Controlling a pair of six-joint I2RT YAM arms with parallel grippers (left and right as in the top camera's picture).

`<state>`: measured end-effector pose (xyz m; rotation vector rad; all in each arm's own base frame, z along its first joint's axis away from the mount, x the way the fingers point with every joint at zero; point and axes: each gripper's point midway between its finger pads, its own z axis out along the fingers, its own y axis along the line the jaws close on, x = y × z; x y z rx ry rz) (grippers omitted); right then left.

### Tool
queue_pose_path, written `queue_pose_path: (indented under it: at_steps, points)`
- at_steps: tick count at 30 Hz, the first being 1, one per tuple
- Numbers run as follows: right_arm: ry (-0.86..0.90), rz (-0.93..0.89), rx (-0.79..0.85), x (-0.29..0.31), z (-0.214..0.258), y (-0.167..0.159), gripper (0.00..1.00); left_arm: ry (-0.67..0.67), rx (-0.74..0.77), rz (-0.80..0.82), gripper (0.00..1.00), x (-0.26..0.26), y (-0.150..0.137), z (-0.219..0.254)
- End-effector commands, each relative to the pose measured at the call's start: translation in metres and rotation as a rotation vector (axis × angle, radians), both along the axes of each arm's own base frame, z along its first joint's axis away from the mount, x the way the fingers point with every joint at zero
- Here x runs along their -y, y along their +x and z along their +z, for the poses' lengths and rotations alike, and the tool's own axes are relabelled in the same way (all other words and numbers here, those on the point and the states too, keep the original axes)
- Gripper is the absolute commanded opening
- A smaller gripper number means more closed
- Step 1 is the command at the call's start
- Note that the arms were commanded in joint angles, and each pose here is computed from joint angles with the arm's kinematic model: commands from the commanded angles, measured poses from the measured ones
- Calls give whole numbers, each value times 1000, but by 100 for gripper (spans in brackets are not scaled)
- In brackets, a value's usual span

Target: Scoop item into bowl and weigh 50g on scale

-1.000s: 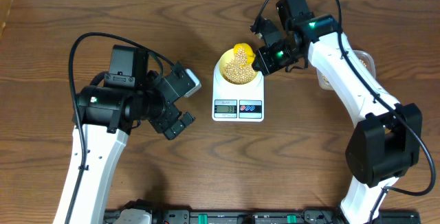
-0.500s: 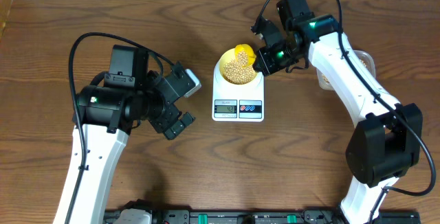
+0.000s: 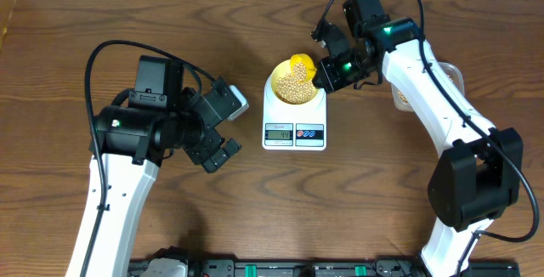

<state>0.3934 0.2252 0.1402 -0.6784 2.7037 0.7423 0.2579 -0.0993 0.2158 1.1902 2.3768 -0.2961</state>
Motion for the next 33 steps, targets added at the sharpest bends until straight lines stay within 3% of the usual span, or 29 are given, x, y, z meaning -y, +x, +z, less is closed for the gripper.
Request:
queue_pose_path:
  at_steps: [1,9,33]
  points:
    - [37,-2,25,-3,16,3,1,-7,-7,-18,98,1,-3,-2]
    - [-43,-17,55,3,9,7,1,-7,-7,-18,98,1,-3,-2]
    - [23,1,46,-5,15,6,1,-7,-7,-18,98,1,-3,-2]
